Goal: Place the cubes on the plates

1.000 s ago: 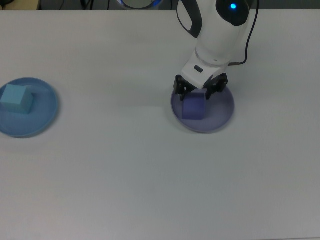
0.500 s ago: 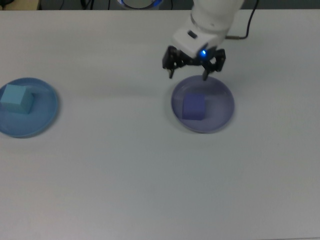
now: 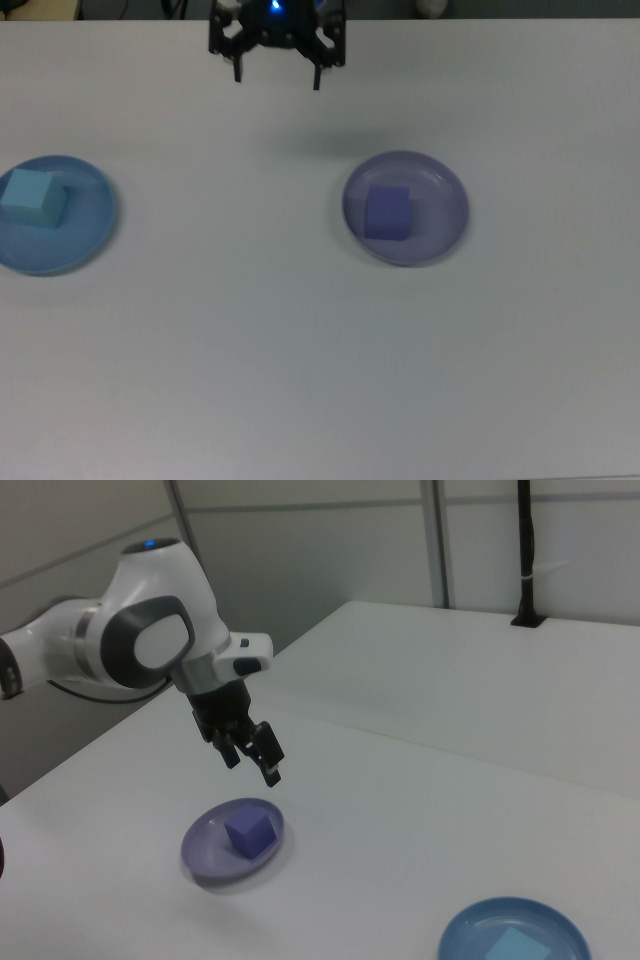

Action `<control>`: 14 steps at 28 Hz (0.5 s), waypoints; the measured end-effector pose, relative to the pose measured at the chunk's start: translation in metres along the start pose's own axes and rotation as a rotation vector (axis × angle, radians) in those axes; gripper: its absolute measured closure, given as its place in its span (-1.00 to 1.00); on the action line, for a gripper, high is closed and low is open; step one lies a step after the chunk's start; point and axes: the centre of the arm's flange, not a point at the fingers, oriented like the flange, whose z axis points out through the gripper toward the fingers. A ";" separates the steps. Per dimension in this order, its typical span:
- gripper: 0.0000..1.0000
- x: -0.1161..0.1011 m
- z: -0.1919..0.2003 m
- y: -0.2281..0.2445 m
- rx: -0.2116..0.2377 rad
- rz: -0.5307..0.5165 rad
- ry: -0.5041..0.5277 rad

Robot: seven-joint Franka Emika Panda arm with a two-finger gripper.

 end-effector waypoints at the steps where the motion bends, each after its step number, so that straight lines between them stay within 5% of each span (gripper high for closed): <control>1: -1.00 -0.002 -0.006 0.005 0.002 0.006 0.007; 14: -1.00 -0.005 -0.019 0.018 0.005 -0.008 0.028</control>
